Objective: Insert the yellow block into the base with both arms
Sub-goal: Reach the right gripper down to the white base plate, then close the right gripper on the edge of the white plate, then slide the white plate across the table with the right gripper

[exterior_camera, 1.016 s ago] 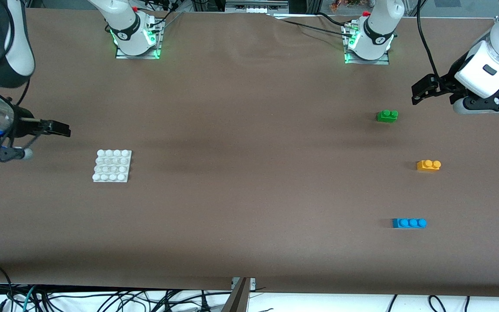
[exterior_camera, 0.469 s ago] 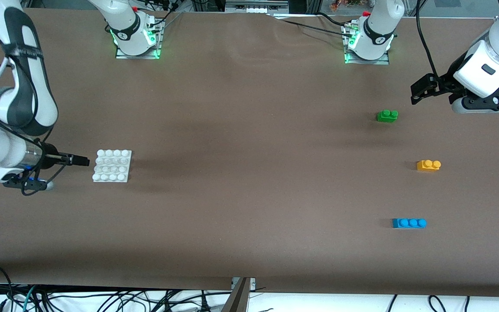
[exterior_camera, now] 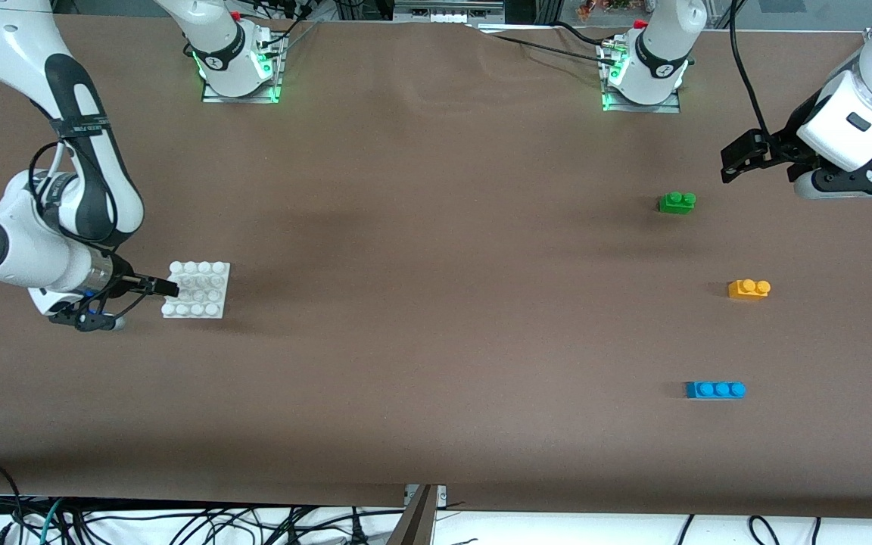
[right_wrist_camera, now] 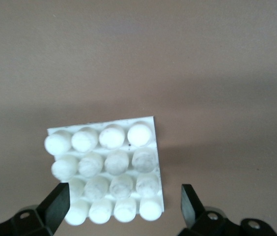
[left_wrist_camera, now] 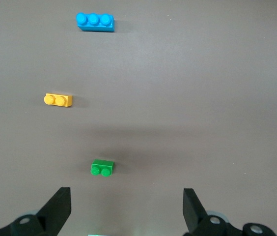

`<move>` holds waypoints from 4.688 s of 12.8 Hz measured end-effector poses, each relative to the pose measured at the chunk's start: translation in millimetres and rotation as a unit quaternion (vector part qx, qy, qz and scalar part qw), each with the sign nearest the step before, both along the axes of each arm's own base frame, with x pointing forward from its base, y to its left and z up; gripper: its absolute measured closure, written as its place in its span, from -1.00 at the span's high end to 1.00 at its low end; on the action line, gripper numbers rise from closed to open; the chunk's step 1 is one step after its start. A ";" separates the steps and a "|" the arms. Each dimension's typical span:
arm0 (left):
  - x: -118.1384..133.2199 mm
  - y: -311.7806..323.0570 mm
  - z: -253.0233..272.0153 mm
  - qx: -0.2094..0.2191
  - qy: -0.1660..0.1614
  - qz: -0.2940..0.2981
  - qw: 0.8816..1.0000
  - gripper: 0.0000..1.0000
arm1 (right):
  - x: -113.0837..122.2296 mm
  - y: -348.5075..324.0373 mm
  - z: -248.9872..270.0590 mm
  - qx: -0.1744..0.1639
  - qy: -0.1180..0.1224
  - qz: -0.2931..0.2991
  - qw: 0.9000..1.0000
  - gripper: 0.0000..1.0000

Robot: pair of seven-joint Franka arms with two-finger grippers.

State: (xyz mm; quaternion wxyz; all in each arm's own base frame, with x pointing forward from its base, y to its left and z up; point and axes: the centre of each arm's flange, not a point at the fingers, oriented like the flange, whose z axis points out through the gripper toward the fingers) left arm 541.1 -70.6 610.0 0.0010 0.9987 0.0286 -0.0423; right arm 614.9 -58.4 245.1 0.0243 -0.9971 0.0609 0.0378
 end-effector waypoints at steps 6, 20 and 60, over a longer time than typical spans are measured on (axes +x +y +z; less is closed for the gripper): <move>0.0 0.0 0.0 0.000 0.000 0.000 1.000 1.00 | -31.6 -8.2 -38.8 -0.006 -0.014 0.000 1.000 1.00; 0.0 -6.7 12.7 -0.012 -0.012 -0.003 1.000 1.00 | -29.2 -13.0 -62.6 0.016 -0.008 0.010 1.000 1.00; 0.3 -5.1 13.1 -0.012 -0.012 -0.001 1.000 1.00 | -7.3 82.8 -61.4 0.062 -0.017 0.036 0.997 0.28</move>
